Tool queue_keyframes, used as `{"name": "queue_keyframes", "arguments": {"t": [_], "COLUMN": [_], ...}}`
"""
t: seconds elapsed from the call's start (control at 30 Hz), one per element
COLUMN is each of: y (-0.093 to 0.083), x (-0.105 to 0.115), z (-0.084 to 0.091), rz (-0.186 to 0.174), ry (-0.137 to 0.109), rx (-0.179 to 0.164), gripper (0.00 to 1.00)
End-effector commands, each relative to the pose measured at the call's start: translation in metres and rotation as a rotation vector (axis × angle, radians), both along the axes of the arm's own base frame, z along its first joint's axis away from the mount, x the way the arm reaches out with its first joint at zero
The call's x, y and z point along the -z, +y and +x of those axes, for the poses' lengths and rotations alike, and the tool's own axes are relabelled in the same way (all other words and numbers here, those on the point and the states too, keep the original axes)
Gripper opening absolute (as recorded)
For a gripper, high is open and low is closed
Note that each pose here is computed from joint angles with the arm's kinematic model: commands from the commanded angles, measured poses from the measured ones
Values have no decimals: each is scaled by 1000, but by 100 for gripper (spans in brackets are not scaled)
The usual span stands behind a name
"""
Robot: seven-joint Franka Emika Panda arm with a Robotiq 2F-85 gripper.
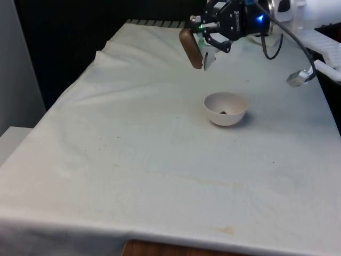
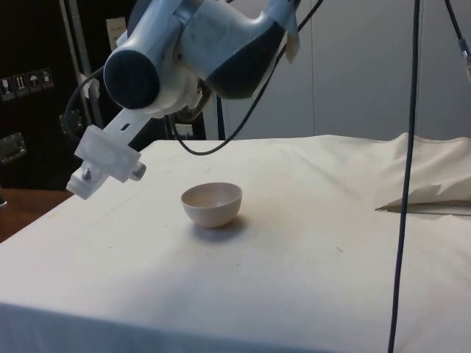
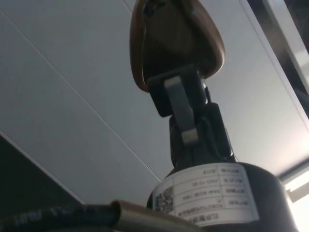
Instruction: Pour the coffee beans from the cup into the bowl.
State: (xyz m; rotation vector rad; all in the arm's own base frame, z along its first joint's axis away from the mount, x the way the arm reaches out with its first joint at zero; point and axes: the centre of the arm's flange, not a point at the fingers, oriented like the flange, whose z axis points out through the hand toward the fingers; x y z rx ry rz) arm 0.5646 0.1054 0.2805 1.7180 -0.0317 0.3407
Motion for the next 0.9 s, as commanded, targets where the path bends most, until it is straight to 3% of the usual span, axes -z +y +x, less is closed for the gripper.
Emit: {"name": "queue_keyframes", "arguments": {"t": [0.0, 0.13, 0.17, 0.2, 0.4, 0.43, 0.47, 0.5, 0.77, 0.8, 0.87], "y": [-2, -8, -5, -11, -23, -24, -23, -26, -43, -42, -46], "x": [0, -1, 0, -1, -4, -4, -3, -3, -2, -2, -2], "z": [2, 6, 5, 9, 14, 15, 15, 15, 19, 20, 20], "rz": [24, 46, 23, 57, 97, 102, 81, 107, 142, 123, 150], "ry": [2, -3, -4, -6, -12, -12, -16, -13, -19, -21, -19], "rx": [-2, 2, 3, 3, 11, 12, 17, 13, 29, 32, 31], "gripper": [0, 0, 0, 0, 0, 0, 0, 0, 0, 0, 0]}}
